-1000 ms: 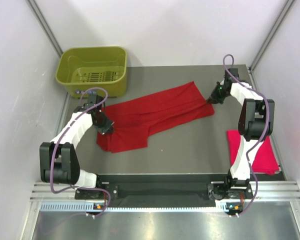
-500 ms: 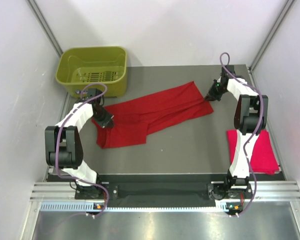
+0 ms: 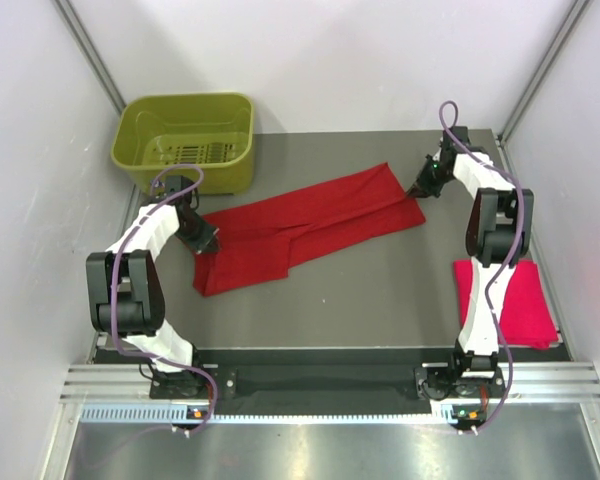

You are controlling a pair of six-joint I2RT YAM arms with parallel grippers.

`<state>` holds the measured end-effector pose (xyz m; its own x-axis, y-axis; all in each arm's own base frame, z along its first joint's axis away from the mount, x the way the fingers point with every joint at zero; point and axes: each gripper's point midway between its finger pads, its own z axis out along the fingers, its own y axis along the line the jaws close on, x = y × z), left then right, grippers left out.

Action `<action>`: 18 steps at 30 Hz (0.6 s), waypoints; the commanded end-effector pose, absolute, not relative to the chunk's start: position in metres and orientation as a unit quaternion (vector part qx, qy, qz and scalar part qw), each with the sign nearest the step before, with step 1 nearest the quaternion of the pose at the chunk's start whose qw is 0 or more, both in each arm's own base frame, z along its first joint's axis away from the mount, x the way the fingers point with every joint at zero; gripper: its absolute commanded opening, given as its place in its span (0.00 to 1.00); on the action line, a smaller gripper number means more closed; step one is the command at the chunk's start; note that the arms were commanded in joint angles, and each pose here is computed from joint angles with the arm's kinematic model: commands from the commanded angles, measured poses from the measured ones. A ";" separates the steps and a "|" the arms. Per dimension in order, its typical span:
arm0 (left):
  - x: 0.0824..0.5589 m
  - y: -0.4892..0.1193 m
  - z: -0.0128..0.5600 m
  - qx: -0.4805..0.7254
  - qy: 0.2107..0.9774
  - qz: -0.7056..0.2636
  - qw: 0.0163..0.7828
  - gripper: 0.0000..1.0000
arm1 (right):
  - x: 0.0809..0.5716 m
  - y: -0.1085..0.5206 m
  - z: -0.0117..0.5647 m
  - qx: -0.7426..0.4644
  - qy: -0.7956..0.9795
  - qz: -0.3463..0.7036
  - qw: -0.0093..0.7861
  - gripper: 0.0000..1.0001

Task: Fold and stack the t-shirts
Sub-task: Fold the tshirt

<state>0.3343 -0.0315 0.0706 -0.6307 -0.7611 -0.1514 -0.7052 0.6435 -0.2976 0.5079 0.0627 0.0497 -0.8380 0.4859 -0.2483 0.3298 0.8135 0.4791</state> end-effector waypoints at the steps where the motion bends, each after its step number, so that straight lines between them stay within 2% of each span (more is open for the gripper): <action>1: 0.345 -0.022 0.084 -0.410 0.892 -0.105 0.160 0.00 | 0.523 0.069 0.058 0.197 0.933 0.223 0.202 0.02; 8: 0.360 -0.017 0.083 -0.409 0.892 -0.101 0.163 0.00 | 0.526 0.075 0.052 0.190 0.936 0.224 0.196 0.04; 10: 0.363 -0.018 0.082 -0.406 0.892 -0.107 0.166 0.01 | 0.529 0.075 0.051 0.188 0.936 0.224 0.197 0.08; 12: 0.364 -0.017 0.077 -0.399 0.897 -0.104 0.161 0.15 | 0.535 0.074 0.055 0.178 0.936 0.225 0.203 0.16; 13: 0.364 -0.016 0.077 -0.395 0.899 -0.100 0.161 0.21 | 0.538 0.073 0.058 0.175 0.936 0.223 0.207 0.26; 14: 0.364 -0.014 0.074 -0.387 0.904 -0.091 0.158 0.33 | 0.542 0.067 0.066 0.172 0.937 0.216 0.213 0.30; 16: 0.360 -0.005 0.078 -0.380 0.909 -0.064 0.155 0.42 | 0.545 0.060 0.071 0.169 0.938 0.207 0.218 0.40; 18: 0.357 0.003 0.088 -0.367 0.913 -0.043 0.170 0.51 | 0.544 0.050 0.084 0.160 0.943 0.185 0.227 0.42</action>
